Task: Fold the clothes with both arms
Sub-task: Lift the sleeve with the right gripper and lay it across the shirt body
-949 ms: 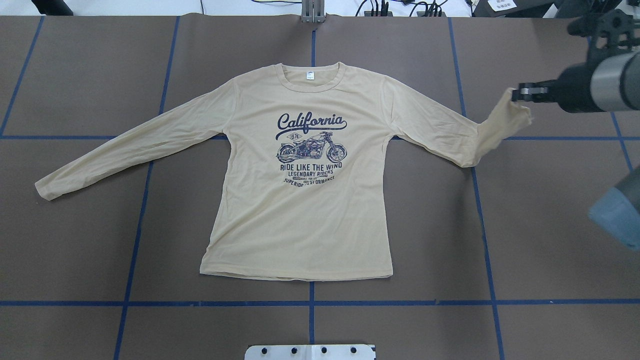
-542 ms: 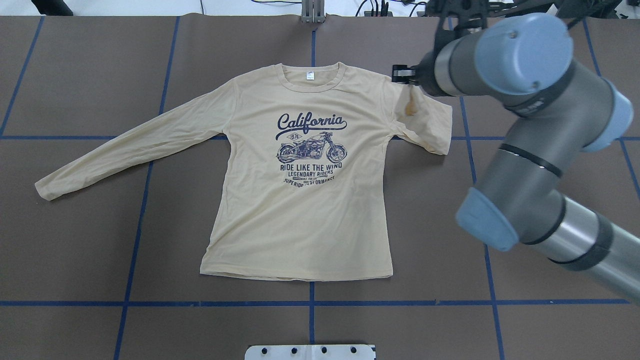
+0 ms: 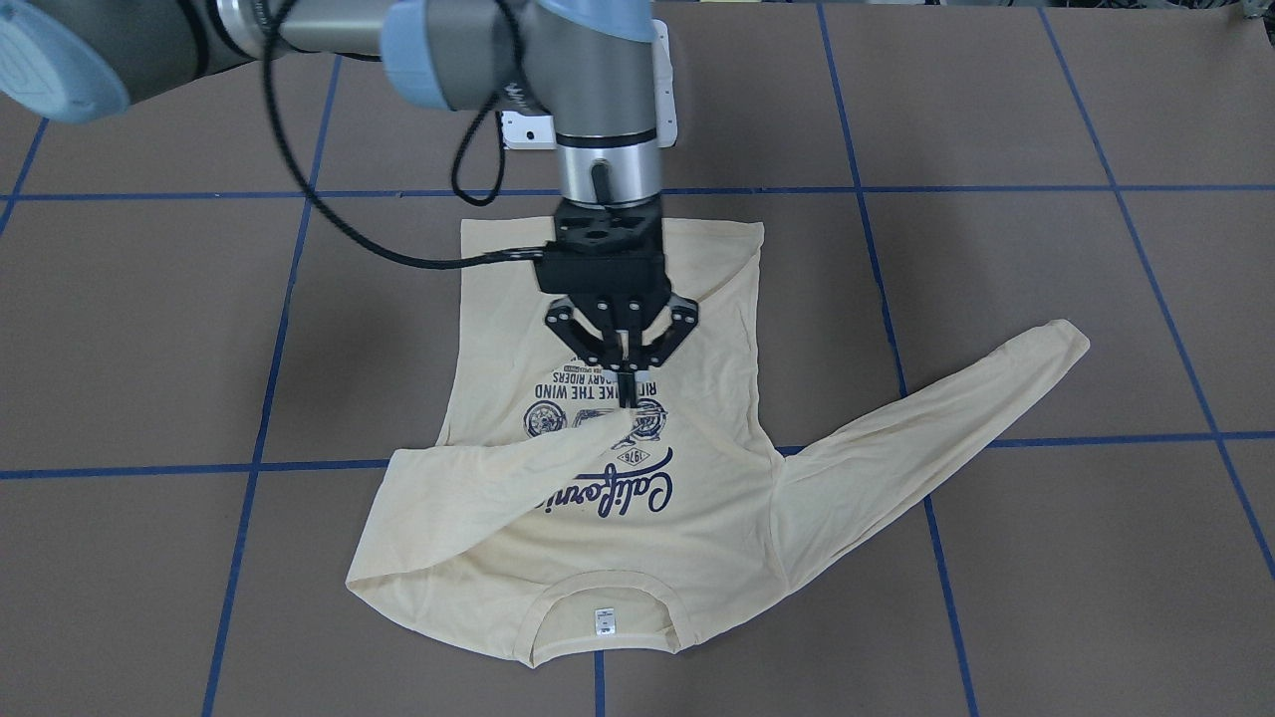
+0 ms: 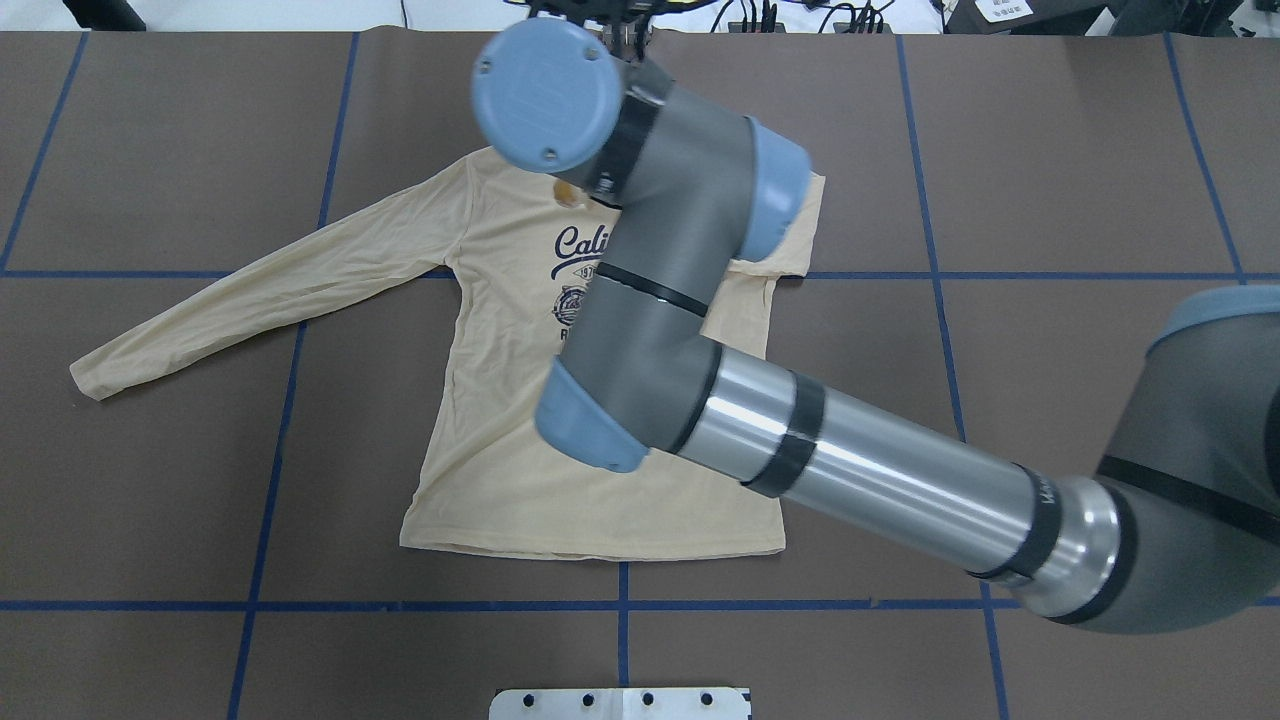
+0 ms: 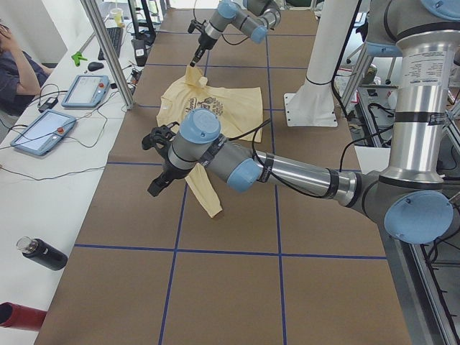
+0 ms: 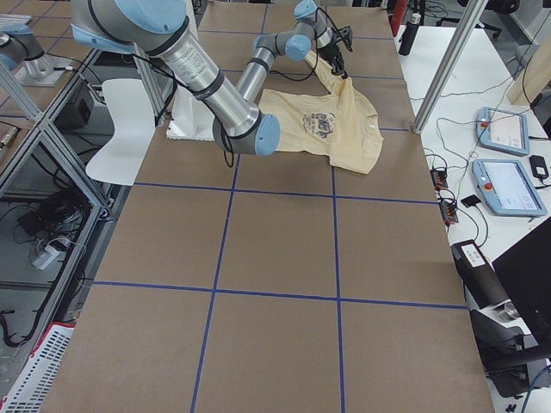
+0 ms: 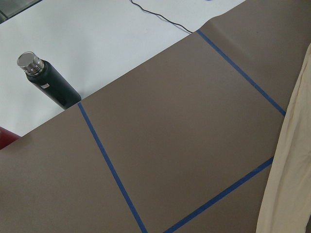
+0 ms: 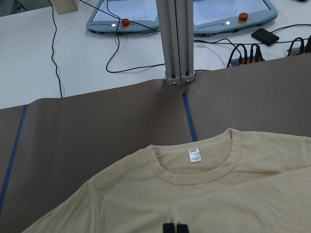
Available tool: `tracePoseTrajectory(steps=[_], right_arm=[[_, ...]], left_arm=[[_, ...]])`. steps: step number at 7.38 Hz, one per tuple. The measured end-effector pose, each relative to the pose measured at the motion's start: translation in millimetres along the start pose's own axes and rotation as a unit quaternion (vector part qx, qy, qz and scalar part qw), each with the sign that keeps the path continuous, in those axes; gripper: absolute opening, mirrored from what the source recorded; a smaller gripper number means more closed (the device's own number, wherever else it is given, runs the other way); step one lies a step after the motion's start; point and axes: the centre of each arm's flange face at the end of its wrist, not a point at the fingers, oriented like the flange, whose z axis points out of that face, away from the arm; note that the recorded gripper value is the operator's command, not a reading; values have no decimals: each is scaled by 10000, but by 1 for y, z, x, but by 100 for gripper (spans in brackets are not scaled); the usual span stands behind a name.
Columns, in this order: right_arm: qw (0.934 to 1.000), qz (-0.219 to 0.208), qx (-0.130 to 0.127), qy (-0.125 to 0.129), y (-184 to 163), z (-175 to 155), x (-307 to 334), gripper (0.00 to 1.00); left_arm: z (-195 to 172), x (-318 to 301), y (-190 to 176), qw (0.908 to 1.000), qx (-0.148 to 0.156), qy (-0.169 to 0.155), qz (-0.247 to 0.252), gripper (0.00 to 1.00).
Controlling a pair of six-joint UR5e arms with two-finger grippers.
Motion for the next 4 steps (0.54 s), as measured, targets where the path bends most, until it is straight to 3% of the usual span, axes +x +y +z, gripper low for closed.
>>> tracePoseTrajectory(steps=[1, 2, 3, 4], right_arm=[[9998, 139, 45, 169, 5, 8, -46, 5], [9992, 269, 66, 277, 10, 16, -73, 68], [9981, 522, 67, 332, 14, 19, -94, 98], [9960, 822, 57, 351, 15, 15, -120, 99]], left_arm=[[0, 0, 0, 10000, 0, 0, 0, 100], [0, 0, 0, 10000, 1, 0, -1, 100], [0, 0, 0, 10000, -2, 0, -7, 100], [0, 0, 0, 10000, -3, 0, -12, 100]])
